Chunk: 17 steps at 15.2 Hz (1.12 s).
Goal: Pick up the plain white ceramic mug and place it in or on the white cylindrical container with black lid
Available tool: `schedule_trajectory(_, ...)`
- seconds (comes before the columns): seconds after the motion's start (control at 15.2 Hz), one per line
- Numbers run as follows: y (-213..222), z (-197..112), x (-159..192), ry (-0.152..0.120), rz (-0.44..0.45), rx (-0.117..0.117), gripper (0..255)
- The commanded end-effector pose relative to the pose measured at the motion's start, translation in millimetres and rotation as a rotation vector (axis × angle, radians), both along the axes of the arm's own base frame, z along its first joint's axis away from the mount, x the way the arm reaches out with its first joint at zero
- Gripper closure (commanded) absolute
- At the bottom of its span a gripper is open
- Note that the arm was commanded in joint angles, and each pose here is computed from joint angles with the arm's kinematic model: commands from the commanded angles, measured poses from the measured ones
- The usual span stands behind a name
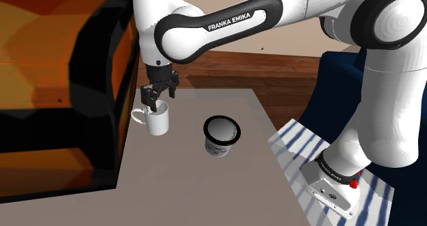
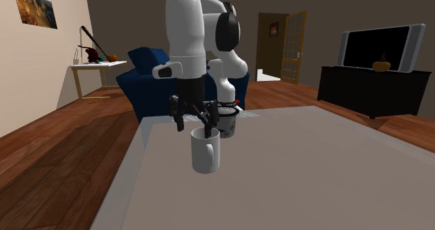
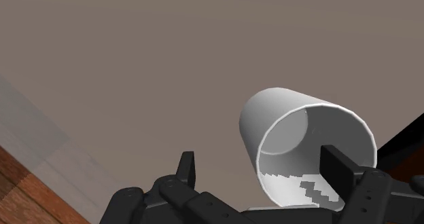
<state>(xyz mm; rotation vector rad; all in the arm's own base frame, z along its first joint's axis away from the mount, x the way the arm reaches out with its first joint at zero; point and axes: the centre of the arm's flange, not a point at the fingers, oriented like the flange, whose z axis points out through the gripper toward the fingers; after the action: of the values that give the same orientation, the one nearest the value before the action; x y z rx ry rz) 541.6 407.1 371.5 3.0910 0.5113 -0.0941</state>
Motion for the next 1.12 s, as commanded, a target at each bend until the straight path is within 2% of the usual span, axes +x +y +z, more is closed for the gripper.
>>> schedule_trajectory(0.0, 0, 0, 0, 0.0, 0.0, 0.0, 0)
schedule_trajectory(0.13, 0, 0, 0, 0.0, 0.0, 0.0, 0)
schedule_trajectory(0.2, 0, 0, 0, 0.0, 0.0, 0.0, 255)
schedule_trajectory(0.79, 0, 0, 0, 0.0, 0.0, 0.0, 255)
schedule_trajectory(1.06, 0, 21, 0, 0.0, 0.0, 0.0, 255)
